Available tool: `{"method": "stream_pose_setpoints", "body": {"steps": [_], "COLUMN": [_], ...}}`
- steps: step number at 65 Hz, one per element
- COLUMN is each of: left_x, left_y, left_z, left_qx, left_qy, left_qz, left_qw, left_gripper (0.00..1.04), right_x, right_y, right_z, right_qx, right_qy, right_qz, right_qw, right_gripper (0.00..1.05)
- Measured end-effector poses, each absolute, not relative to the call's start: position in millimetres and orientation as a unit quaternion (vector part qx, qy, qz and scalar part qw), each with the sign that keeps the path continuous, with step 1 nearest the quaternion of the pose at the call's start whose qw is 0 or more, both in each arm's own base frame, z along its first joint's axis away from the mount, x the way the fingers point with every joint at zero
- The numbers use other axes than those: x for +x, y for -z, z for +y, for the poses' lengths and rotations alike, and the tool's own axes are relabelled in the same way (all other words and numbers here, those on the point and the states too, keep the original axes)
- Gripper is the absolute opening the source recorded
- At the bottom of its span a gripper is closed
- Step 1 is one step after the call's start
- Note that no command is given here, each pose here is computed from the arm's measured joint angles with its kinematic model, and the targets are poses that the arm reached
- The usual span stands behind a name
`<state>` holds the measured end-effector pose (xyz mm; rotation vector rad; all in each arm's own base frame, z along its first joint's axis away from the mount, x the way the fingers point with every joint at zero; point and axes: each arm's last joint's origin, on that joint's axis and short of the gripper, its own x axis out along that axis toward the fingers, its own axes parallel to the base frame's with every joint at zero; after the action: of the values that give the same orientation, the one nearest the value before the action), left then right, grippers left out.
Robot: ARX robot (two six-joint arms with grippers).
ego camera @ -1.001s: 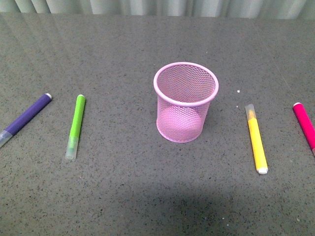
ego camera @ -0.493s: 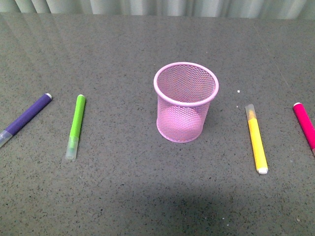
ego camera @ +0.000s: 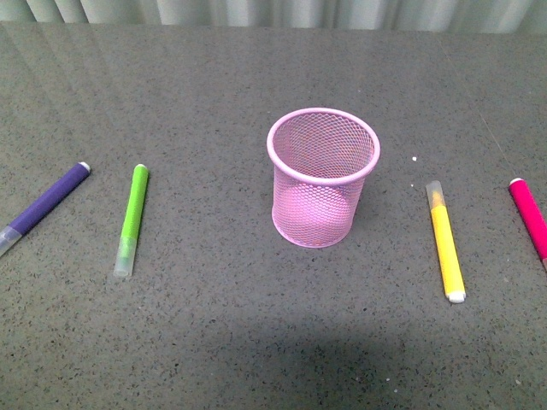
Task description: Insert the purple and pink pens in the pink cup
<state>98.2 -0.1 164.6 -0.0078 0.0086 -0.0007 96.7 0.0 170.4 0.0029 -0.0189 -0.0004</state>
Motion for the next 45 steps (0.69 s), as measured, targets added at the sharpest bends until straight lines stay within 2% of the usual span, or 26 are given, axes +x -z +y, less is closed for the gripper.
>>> {"method": "stream_pose_setpoints", "body": {"steps": [45], "left_x": [98.2], "left_y": [-164.6], "left_z": [-0.1], "left_qx": [-0.004], "left_qy": [0.000], "left_qz": [0.004], "left_qw": [1.000], "left_gripper": [0.97], "right_x": [96.7], "right_y": [-170.4], "right_z": [0.0], "right_qx": [0.001], "right_qy": [0.000], "right_qz": [-0.009], "right_qw": [1.000], "right_gripper": [0.97]}}
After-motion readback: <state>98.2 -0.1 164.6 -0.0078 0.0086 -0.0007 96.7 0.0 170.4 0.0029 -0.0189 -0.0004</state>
